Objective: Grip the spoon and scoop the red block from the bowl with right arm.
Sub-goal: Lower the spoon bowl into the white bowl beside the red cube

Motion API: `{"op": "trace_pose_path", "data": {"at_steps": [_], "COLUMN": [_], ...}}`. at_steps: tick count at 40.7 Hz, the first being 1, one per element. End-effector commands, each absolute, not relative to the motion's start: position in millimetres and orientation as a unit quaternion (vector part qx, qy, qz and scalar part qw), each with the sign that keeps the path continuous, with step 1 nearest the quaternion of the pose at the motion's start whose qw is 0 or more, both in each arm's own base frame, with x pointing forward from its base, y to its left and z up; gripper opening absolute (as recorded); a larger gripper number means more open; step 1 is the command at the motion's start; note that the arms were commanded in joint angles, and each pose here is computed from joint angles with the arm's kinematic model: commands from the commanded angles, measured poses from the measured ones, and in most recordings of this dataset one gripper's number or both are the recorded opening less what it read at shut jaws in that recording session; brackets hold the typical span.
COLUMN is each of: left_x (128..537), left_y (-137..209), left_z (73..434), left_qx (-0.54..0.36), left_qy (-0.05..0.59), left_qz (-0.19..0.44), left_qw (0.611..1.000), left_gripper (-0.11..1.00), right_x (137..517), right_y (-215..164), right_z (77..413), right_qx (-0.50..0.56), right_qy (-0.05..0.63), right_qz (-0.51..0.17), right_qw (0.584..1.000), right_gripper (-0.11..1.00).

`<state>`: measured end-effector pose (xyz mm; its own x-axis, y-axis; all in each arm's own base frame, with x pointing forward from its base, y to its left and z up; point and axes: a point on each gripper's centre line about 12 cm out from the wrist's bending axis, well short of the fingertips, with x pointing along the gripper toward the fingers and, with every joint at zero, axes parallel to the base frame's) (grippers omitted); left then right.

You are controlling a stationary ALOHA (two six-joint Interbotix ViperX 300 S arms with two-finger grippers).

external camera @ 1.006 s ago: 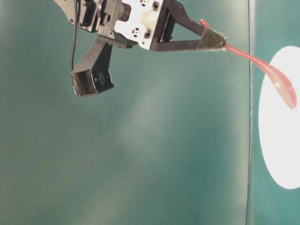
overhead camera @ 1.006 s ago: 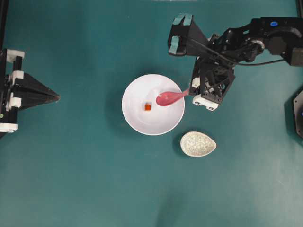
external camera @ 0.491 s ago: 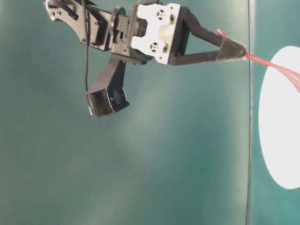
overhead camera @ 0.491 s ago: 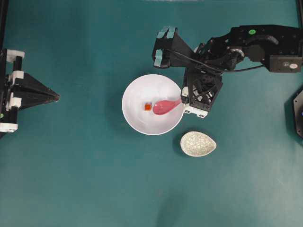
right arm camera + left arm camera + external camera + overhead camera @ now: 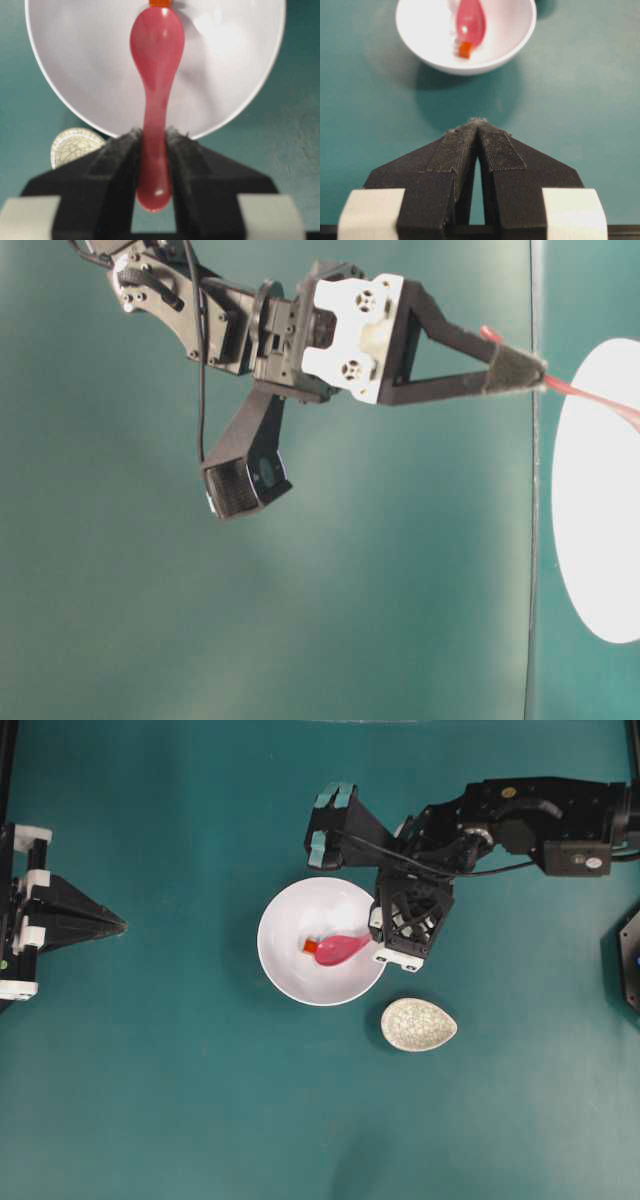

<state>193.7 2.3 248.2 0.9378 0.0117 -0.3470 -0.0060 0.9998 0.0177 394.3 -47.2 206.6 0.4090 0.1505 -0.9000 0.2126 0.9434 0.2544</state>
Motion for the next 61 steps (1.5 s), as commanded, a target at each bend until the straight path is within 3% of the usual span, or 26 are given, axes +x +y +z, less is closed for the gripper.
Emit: {"op": "trace_pose_path", "data": {"at_steps": [1, 61], "left_x": [197, 197], "left_y": [3, 3], "left_z": [260, 259], "left_qx": [0.010, 0.010], "left_qy": [0.160, 0.163], "left_qz": [0.006, 0.006], "left_qw": [0.987, 0.986], "left_gripper": [0.00, 0.00], "right_x": [402, 416], "right_y": [-48, -55], "right_z": [223, 230], "right_qx": [0.163, 0.167], "right_qy": [0.520, 0.470], "right_qz": [-0.018, -0.041], "right_qw": [0.838, 0.866], "right_gripper": [0.25, 0.25]}}
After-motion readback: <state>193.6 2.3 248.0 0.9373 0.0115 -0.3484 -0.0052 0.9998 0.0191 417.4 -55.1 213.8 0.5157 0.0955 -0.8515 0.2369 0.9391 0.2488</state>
